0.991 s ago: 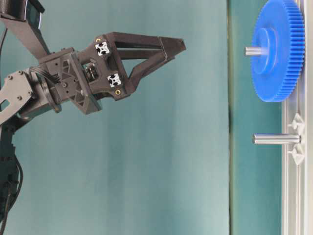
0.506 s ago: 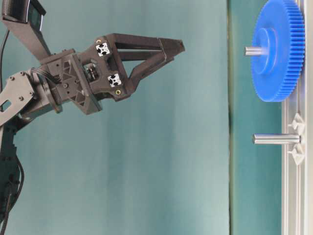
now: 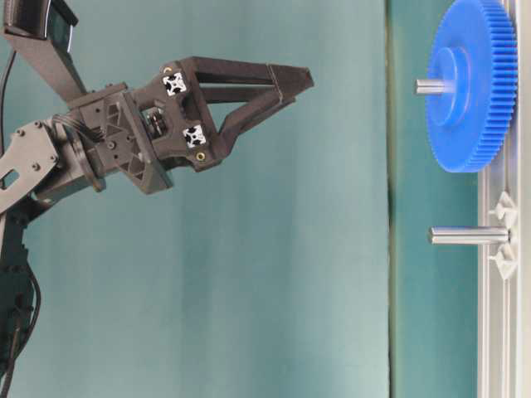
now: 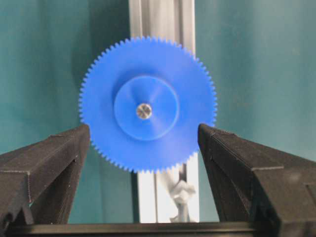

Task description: Find the location of the shaft and insert the large gear.

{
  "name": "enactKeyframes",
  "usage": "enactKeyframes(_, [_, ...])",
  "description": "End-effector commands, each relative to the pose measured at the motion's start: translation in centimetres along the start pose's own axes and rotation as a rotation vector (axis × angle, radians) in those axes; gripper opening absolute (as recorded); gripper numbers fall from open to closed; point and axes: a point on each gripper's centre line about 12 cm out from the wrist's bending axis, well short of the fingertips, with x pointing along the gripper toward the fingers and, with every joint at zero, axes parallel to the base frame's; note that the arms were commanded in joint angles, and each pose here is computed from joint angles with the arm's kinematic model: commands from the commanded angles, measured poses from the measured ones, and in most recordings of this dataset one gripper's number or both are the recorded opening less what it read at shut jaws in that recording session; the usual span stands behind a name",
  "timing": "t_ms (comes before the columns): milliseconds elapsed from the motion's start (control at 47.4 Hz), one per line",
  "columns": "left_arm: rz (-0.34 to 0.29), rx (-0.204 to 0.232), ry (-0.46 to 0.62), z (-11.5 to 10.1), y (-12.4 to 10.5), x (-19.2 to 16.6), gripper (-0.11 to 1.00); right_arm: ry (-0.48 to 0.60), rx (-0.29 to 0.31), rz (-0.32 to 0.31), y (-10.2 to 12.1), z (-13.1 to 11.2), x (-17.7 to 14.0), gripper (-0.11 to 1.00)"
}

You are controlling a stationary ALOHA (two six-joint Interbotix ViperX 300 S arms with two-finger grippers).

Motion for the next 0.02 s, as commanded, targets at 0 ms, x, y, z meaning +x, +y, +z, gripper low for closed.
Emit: enactKeyframes(0, [0.011,0.002,-0.06,0.89,0.15,-2.76,0.84,-0.012,0.01,0.0,0.04,0.46,0.01,0.02])
